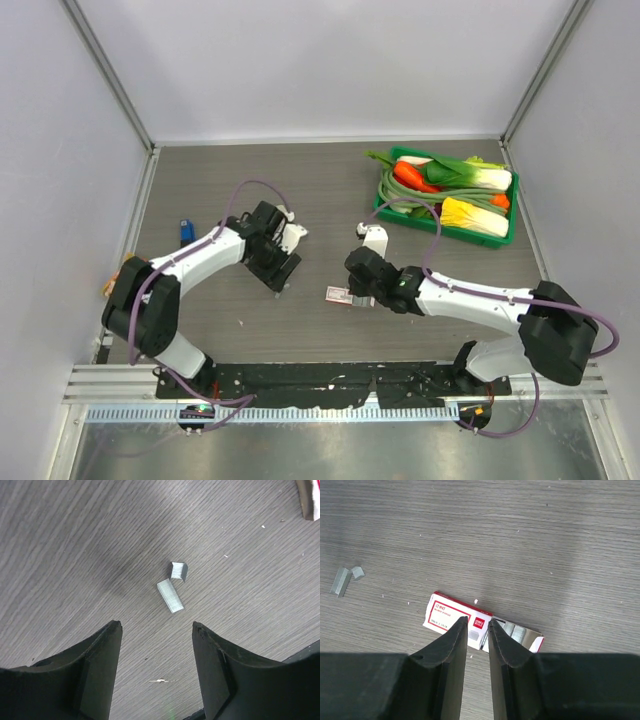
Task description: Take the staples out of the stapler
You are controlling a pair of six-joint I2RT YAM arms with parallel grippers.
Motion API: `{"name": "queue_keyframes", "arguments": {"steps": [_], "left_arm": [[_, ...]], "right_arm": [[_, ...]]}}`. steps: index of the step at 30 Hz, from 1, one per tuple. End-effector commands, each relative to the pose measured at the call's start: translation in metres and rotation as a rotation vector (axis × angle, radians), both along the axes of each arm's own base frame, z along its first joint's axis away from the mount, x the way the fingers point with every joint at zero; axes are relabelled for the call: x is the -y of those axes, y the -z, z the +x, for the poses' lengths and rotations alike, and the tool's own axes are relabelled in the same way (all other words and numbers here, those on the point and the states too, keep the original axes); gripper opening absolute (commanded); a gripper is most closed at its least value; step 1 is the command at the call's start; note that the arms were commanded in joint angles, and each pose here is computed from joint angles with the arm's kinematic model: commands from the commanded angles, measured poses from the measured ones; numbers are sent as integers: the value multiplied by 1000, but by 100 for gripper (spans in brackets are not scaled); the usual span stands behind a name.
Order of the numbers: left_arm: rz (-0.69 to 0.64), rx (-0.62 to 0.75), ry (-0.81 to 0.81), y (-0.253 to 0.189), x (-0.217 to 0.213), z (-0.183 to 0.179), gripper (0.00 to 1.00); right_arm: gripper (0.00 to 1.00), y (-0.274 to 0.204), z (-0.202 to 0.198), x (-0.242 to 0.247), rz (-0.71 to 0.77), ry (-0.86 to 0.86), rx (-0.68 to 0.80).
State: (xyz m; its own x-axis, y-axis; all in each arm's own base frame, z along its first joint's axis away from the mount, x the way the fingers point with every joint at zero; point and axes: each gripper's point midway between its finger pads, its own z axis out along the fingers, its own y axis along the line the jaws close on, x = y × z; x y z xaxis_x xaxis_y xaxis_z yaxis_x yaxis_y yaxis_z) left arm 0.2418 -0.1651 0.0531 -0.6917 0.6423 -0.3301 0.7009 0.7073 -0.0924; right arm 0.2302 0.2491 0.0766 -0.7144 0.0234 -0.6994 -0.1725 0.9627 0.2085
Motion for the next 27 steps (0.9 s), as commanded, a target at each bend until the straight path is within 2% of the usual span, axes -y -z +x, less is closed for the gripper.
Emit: {"name": "queue_keyframes", "arguments": {"steps": [1,20,23,27], "left_arm": [[5,-54,-16,13,5,-6,62],[26,-80,1,38,18,-7,59],[24,-73,3,38,19,-4,55],[23,-77,7,40,20,-5,41]], "right_arm": [[28,-16,7,4,42,45,55],[23,-12,8,0,47,47,43],[21,-10,7,-1,48,45,39],[19,-8,6,0,51,51,34]]}}
